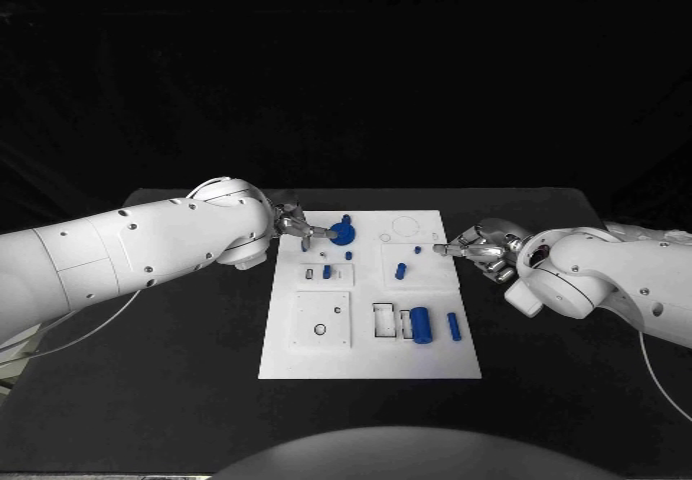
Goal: Assemble the parts on the task board
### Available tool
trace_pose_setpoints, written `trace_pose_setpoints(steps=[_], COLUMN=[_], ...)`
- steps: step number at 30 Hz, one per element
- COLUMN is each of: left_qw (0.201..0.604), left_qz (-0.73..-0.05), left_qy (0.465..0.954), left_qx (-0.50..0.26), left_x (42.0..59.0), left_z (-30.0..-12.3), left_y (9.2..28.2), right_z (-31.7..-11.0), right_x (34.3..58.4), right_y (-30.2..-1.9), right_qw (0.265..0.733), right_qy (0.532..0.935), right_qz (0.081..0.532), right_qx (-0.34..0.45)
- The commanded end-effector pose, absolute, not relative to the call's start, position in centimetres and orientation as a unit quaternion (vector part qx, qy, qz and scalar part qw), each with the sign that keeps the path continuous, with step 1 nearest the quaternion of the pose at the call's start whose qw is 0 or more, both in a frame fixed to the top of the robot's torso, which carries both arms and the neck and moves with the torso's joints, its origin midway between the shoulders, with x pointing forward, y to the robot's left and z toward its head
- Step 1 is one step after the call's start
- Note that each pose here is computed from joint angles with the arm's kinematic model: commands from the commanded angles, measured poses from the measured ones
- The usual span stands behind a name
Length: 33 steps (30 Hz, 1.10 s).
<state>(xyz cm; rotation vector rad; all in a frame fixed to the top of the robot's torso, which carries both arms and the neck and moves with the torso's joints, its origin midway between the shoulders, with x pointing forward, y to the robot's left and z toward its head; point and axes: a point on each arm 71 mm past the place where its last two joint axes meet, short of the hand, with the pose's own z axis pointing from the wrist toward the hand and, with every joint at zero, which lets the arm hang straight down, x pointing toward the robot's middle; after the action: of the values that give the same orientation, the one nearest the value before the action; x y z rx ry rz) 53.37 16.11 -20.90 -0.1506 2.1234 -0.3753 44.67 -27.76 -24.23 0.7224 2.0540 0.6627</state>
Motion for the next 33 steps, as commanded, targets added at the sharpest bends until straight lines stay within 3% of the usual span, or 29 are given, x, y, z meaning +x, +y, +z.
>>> trace_pose_setpoints(steps=[1, 13, 33], left_qw=[0.493, 0.518, 0.475], left_qz=[-0.161, -0.113, -0.067], left_qy=[0.853, 0.847, 0.876], left_qx=[-0.058, -0.047, -0.041], left_x=[53.8, 55.9, 56.8], left_z=[-20.5, -20.6, -22.9], left_y=[16.3, 18.0, 18.0], right_z=[-24.3, -24.3, -24.3], right_x=[44.6, 44.6, 44.5], right_y=[-27.6, -27.6, -27.6], right_qw=[0.416, 0.416, 0.415], right_qy=[0.822, 0.822, 0.822], right_qz=[0.266, 0.266, 0.267], right_qx=[0.283, 0.283, 0.283])
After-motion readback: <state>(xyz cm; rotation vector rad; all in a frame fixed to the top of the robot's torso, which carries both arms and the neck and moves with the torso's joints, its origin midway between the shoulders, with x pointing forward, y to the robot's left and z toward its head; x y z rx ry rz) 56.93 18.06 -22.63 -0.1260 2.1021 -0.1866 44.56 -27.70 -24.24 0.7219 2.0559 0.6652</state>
